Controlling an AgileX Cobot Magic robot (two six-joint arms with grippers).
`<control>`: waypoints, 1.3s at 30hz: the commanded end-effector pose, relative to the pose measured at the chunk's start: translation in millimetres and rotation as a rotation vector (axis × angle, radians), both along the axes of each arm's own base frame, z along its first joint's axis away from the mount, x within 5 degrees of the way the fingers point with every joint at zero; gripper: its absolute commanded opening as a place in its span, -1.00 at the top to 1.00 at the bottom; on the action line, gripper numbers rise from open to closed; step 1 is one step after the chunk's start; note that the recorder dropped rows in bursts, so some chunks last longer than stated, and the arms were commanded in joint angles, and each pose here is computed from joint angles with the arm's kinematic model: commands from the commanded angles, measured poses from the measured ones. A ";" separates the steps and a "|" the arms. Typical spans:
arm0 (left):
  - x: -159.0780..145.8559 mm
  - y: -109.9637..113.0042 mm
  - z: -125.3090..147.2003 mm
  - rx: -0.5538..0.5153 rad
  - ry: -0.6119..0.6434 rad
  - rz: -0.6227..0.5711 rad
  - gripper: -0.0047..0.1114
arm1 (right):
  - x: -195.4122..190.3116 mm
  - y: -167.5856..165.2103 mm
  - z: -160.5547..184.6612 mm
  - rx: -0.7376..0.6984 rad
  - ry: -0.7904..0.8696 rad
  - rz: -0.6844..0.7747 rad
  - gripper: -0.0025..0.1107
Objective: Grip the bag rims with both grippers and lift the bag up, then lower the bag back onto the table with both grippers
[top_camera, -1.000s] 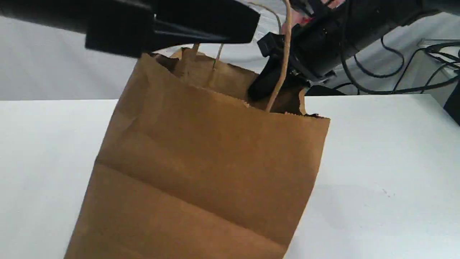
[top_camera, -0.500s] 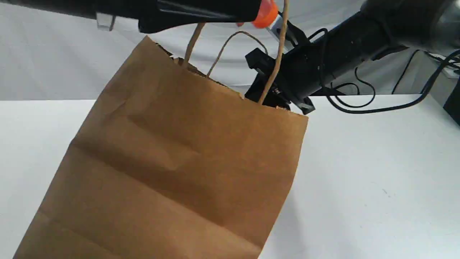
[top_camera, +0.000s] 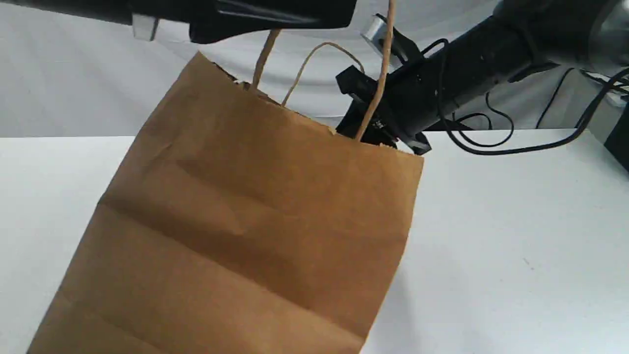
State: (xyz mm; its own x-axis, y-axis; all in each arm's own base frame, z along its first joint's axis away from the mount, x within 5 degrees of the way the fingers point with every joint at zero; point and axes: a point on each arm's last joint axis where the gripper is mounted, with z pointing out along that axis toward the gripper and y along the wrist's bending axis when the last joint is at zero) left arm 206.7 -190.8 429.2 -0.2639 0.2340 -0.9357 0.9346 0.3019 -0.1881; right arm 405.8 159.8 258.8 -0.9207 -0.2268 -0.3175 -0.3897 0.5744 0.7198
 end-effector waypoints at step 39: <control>15.6 7.4 -71.4 0.110 0.160 0.231 0.92 | -37.8 -22.4 84.1 -0.149 -0.276 0.008 0.96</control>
